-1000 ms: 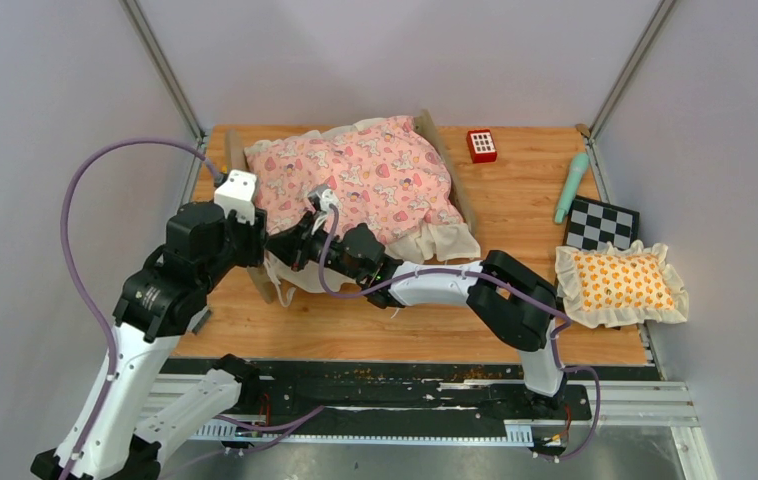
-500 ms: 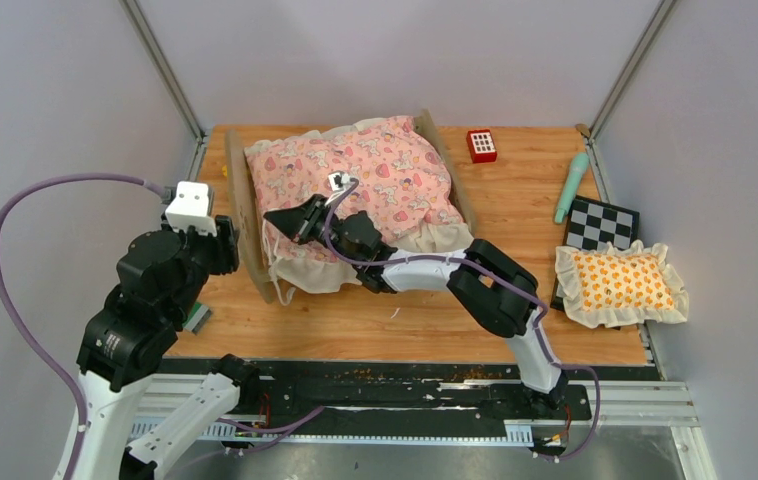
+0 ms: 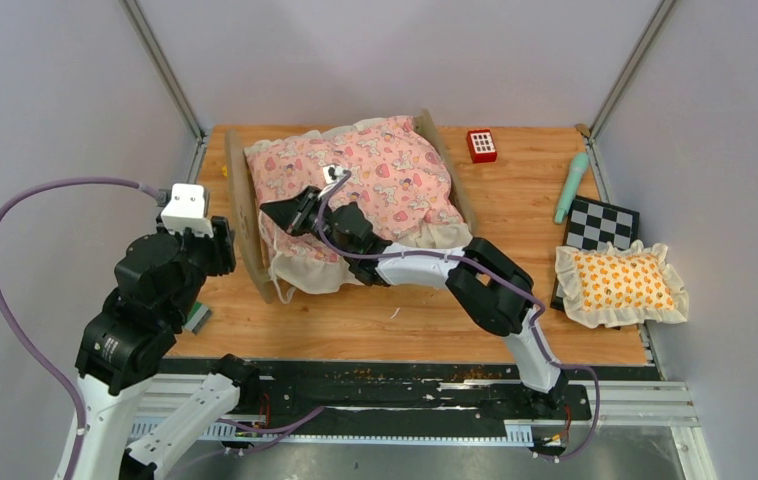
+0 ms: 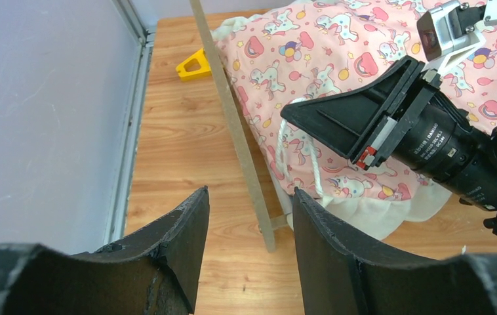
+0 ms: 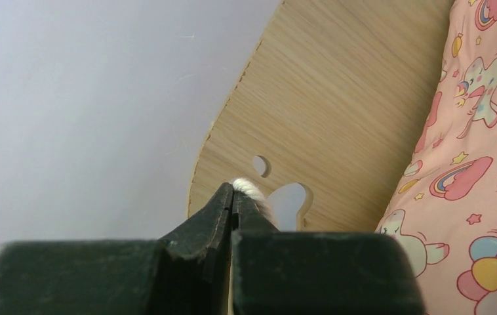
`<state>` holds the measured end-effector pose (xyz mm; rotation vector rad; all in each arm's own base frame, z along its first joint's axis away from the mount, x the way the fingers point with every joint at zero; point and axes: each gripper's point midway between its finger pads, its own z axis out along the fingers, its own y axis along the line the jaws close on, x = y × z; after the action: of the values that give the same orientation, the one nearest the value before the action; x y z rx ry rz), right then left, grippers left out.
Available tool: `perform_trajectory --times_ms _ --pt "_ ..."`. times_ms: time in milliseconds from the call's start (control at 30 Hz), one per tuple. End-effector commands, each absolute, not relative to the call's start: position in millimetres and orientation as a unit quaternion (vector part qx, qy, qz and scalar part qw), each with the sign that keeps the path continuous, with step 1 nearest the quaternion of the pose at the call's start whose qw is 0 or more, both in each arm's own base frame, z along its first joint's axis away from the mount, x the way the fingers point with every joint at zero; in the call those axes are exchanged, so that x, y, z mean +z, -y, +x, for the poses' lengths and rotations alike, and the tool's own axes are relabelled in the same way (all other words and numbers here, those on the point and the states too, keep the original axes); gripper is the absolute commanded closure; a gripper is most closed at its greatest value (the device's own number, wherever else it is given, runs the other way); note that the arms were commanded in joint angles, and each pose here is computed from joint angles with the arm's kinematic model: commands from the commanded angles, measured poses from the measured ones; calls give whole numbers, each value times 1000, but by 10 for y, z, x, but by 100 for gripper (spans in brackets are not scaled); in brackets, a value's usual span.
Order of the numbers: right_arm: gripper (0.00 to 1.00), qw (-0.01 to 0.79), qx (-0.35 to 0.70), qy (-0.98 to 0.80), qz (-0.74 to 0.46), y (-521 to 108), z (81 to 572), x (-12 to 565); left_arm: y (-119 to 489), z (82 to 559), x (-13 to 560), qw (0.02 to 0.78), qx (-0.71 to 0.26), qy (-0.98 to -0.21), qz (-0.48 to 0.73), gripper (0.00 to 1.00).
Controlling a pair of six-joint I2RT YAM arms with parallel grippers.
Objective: Set up the pet bed
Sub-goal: Cross the ropes on the bed frame.
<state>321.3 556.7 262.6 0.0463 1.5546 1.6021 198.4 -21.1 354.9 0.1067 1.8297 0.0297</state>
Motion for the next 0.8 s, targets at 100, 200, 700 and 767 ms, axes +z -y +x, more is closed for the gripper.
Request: perform_trajectory --times_ms 100,200,700,767 --pt "100 448 614 -649 -31 -5729 3137 2493 155 1958 3547 614 20 -788 35 42" --pt "100 434 618 -655 -38 -5778 3098 2420 152 1949 3538 613 20 -789 34 42" --pt "100 401 617 -675 -48 -5887 3016 2214 128 1915 3500 612 22 -789 34 42" --pt "100 411 596 -687 -58 -5872 3033 2150 134 1923 3478 610 22 -791 35 42"
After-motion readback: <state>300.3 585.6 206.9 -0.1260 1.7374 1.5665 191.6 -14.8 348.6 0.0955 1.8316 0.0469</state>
